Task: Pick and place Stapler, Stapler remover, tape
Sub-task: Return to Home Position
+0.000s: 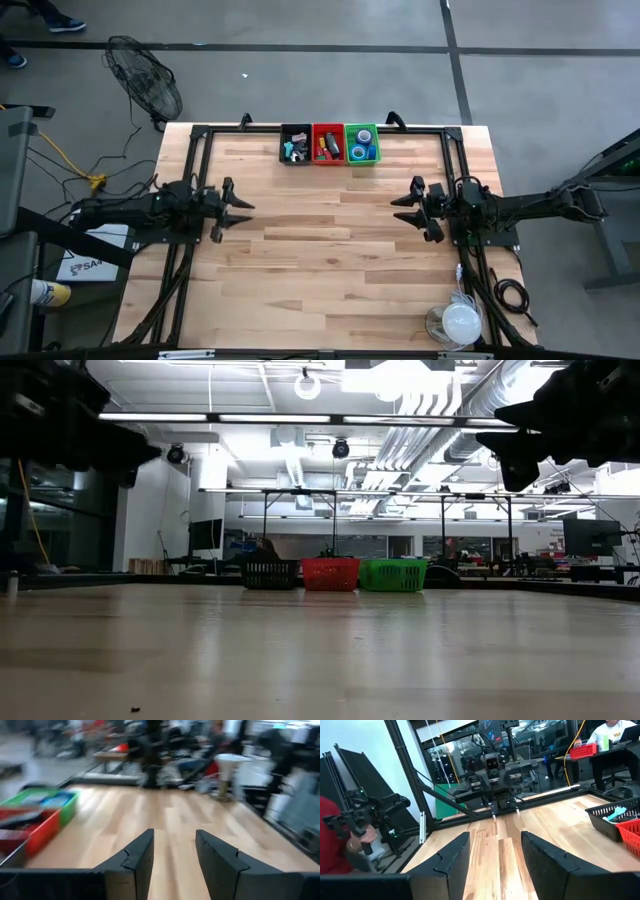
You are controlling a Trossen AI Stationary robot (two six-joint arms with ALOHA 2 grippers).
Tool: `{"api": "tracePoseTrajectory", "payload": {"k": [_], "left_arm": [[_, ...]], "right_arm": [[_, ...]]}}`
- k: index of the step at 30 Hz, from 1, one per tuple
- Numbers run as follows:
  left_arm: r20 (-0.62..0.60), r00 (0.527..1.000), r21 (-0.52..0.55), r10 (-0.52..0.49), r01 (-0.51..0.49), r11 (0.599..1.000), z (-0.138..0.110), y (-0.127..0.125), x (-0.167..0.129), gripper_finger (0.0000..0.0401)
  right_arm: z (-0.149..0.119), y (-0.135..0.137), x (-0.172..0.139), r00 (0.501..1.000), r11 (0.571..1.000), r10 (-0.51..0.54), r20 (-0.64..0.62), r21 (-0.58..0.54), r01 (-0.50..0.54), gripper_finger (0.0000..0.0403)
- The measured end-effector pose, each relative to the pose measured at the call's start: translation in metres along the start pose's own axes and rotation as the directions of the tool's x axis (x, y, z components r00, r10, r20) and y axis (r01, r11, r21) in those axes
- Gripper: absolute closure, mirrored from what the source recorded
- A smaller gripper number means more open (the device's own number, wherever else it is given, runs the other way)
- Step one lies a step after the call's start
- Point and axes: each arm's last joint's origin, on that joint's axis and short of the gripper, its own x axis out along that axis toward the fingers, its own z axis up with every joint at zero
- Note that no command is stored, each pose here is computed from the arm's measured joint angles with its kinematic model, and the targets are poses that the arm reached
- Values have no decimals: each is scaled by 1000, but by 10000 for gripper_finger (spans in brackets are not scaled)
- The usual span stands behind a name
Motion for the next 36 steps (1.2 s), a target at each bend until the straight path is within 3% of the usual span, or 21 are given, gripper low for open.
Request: {"api": "tracePoseTrajectory", "payload": {"k": [4,7,36], "left_arm": [[-5,991,-65,130,-130,989,-1,4,0,258],[-2,986,-64,169,-169,984,-1,5,0,258],[-5,989,-65,146,-146,987,-2,4,0,258]], "right_arm": [[0,0,0,1000,1000,0,0,0,0,231],[0,0,0,1000,1000,0,0,0,0,231],[0,0,0,1000,1000,0,0,0,0,231]]}}
